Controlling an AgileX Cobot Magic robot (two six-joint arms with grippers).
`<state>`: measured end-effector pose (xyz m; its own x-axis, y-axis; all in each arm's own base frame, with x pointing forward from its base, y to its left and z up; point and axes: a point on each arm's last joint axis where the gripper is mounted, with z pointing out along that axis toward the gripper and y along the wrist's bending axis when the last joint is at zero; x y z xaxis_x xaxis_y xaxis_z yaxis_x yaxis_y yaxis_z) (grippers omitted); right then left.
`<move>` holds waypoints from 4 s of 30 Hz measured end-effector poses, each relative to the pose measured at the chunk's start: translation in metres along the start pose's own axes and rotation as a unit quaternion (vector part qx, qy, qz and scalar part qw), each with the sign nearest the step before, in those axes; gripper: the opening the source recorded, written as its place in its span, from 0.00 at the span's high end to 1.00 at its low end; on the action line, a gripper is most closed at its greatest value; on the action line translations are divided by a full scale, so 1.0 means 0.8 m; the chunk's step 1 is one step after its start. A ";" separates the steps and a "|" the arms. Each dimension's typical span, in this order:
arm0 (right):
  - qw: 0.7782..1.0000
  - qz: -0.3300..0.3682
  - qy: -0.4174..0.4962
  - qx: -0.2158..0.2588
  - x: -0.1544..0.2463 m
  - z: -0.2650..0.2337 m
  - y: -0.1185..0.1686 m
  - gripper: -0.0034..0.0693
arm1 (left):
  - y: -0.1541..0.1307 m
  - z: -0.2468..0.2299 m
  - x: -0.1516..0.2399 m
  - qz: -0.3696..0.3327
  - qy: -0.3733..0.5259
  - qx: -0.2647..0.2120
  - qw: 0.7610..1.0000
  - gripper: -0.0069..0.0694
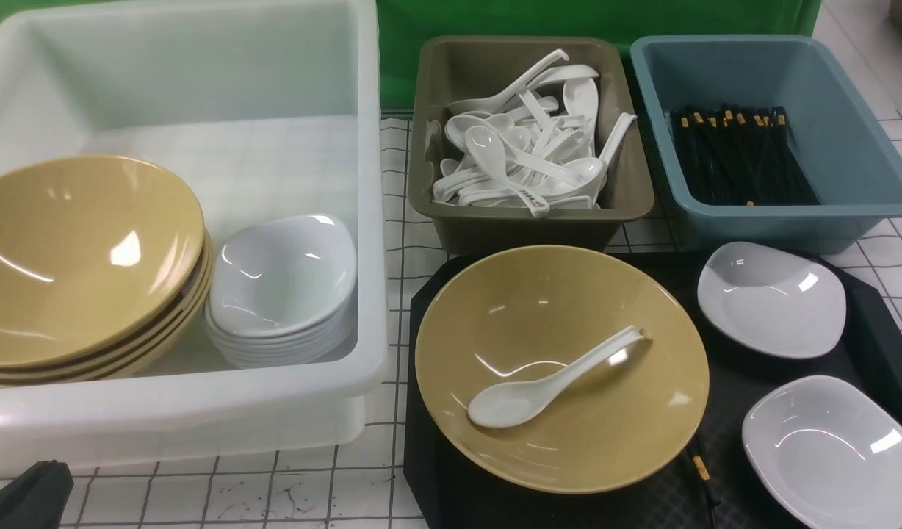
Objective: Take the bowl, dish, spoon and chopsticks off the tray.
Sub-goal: Use the left arm to grab the soup spoon in the middle, then use the left arm to put the soup spoon into the small storage box in the middle
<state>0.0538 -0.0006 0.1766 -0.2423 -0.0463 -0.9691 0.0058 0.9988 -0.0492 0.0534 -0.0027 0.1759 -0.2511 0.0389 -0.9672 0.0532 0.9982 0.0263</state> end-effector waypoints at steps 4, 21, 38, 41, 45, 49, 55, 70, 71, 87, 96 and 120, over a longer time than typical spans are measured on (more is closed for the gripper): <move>1.000 -0.025 -0.001 0.000 0.000 0.000 0.000 0.83 | 0.001 0.000 -0.002 0.010 -0.013 -0.003 1.000 0.92; 0.897 0.107 -0.430 -0.014 -0.087 -0.042 -0.008 0.81 | 0.003 -0.040 -0.086 -0.008 -0.420 -0.010 0.907 0.92; 0.992 0.025 -0.122 0.003 -0.200 -0.040 -0.010 0.81 | 0.004 0.027 -0.268 -0.149 -0.175 0.034 0.973 0.92; 1.000 0.001 -0.005 -0.003 -0.184 -0.020 -0.009 0.80 | -0.009 0.069 -0.273 -0.148 -0.054 0.048 0.986 0.92; 0.984 -0.049 0.168 -0.027 -0.153 0.001 -0.006 0.80 | -0.057 0.125 -0.275 -0.080 0.118 0.107 0.984 0.92; 0.963 -0.075 0.242 -0.088 -0.139 0.007 0.005 0.84 | -0.128 0.159 -0.273 -0.007 0.221 0.206 0.953 0.92; 0.949 -0.095 0.243 -0.175 -0.127 0.011 0.026 0.90 | -0.239 0.205 -0.253 0.077 0.297 0.334 0.891 0.91; 0.956 -0.054 0.219 -0.186 -0.092 0.025 0.034 0.90 | -0.392 0.319 -0.132 0.378 0.355 0.380 0.766 0.40; 0.957 -0.053 0.217 -0.186 -0.092 0.025 0.034 0.90 | -0.394 0.326 -0.122 0.385 0.360 0.377 0.762 0.40; 0.962 -0.052 0.197 -0.181 -0.095 0.022 0.033 0.90 | -0.399 0.325 -0.218 0.350 0.328 0.356 0.802 0.85; 0.963 -0.052 0.195 -0.181 -0.096 0.023 0.033 0.89 | -0.334 0.432 -0.300 0.237 0.065 0.272 0.930 0.81; 0.954 -0.071 0.190 -0.220 -0.096 0.019 0.043 0.89 | -0.323 0.385 -0.218 0.261 0.439 0.221 0.831 0.18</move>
<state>0.0875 0.0372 0.2455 -0.5444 -0.2549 -0.7991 -0.4411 0.8974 0.0142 0.3811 -0.2810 0.2599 -0.6805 0.6730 -0.2899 0.6775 0.7285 0.1009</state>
